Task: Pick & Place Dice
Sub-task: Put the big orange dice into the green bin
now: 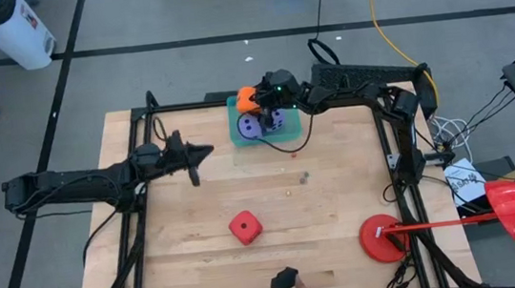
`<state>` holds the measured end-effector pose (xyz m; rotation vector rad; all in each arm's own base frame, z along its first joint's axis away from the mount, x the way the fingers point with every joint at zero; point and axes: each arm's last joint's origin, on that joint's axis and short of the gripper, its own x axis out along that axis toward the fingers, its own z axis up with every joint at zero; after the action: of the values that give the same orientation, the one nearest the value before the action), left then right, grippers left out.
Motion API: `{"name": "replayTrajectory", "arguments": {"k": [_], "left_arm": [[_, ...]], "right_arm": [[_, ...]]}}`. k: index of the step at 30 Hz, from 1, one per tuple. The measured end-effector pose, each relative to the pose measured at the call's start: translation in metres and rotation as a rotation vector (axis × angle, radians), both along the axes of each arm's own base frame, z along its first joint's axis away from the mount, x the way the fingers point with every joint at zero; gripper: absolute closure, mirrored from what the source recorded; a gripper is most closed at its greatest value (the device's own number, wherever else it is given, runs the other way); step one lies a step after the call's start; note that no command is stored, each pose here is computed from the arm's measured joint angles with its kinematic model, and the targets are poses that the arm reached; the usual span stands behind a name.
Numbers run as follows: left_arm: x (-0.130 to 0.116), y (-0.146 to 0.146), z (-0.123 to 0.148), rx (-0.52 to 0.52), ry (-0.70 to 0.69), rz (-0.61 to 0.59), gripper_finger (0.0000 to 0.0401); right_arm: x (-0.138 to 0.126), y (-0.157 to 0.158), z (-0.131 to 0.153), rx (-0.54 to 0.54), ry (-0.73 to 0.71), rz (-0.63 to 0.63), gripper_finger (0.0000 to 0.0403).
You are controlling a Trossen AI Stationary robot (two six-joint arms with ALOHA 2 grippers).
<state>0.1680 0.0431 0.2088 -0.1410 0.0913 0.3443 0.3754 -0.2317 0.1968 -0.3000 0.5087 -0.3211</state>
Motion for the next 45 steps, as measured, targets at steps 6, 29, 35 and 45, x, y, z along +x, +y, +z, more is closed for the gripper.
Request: {"name": "replayTrajectory", "arguments": {"k": [6,29,35,45], "left_arm": [[0.019,0.025,0.024,0.020,0.034,0.025,0.0394],[0.130,0.127,0.045,-0.114,0.353,0.097,0.0395],[0.129,0.146,0.030,-0.190,0.372,0.065,0.0392],[0.128,0.163,-0.005,-0.292,0.480,0.099,0.0393]], "right_arm": [[0.002,0.005,0.000,-0.026,0.016,0.036,0.0003],[0.010,0.017,0.001,-0.099,0.032,0.103,0.0003],[0.013,0.021,0.001,-0.121,0.032,0.149,0.0003],[0.015,0.024,0.002,-0.134,0.012,0.188,0.0003]]}}
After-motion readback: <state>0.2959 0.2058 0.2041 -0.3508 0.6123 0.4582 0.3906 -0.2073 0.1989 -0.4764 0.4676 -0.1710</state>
